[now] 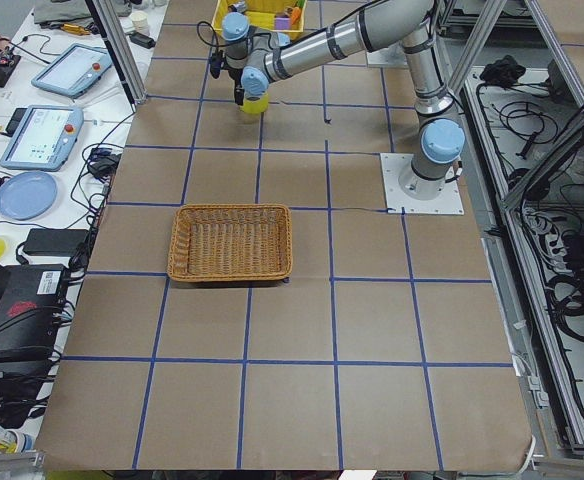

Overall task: Transfer tape with both arms
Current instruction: 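Lower the left gripper onto the tape roll rim and grasp it, then carry the tape roll with the left gripper into the wicker basket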

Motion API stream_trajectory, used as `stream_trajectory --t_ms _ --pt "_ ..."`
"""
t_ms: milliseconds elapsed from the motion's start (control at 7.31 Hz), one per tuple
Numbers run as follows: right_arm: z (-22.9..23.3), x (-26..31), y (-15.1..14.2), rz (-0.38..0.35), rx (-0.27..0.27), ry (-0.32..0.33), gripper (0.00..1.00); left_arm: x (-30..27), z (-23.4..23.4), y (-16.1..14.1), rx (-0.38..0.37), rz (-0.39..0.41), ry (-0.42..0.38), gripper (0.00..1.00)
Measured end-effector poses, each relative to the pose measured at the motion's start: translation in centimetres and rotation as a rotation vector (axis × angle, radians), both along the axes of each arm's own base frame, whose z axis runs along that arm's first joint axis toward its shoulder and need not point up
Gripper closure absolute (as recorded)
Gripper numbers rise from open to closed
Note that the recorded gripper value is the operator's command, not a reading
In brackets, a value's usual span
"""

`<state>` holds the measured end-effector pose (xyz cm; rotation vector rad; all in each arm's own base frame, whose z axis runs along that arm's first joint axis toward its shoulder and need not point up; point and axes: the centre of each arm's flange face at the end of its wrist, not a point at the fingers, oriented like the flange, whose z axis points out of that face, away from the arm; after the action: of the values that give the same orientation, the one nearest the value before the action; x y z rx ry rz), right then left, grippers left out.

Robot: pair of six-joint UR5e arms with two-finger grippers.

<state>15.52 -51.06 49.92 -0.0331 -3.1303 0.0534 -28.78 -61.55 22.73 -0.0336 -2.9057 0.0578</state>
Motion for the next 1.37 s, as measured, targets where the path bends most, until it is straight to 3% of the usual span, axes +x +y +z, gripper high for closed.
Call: stream_trajectory --t_ms 274,410,547,684,821,1368 --pt "0.1 0.0 -0.1 0.0 -0.012 -0.001 0.0 -0.1 -3.3 1.8 0.037 -0.013 -0.009 0.0" --pt "0.1 0.1 -0.1 0.001 -0.017 -0.001 0.0 0.1 -4.8 3.1 0.031 -0.017 -0.01 0.15" --pt "0.1 0.1 -0.2 0.001 -0.018 -0.002 0.0 0.3 -5.6 3.8 0.022 -0.018 -0.01 0.58" --pt "0.1 0.1 -0.2 0.001 -0.018 -0.002 0.0 0.3 -5.6 4.0 0.012 -0.017 -0.009 0.91" --pt "0.1 0.1 -0.2 0.0 -0.018 -0.003 0.0 0.3 -5.2 3.8 0.0 -0.016 -0.008 1.0" --pt "0.1 0.1 -0.2 0.0 -0.018 -0.004 0.0 0.7 -3.5 3.2 -0.029 -0.01 -0.024 1.0"
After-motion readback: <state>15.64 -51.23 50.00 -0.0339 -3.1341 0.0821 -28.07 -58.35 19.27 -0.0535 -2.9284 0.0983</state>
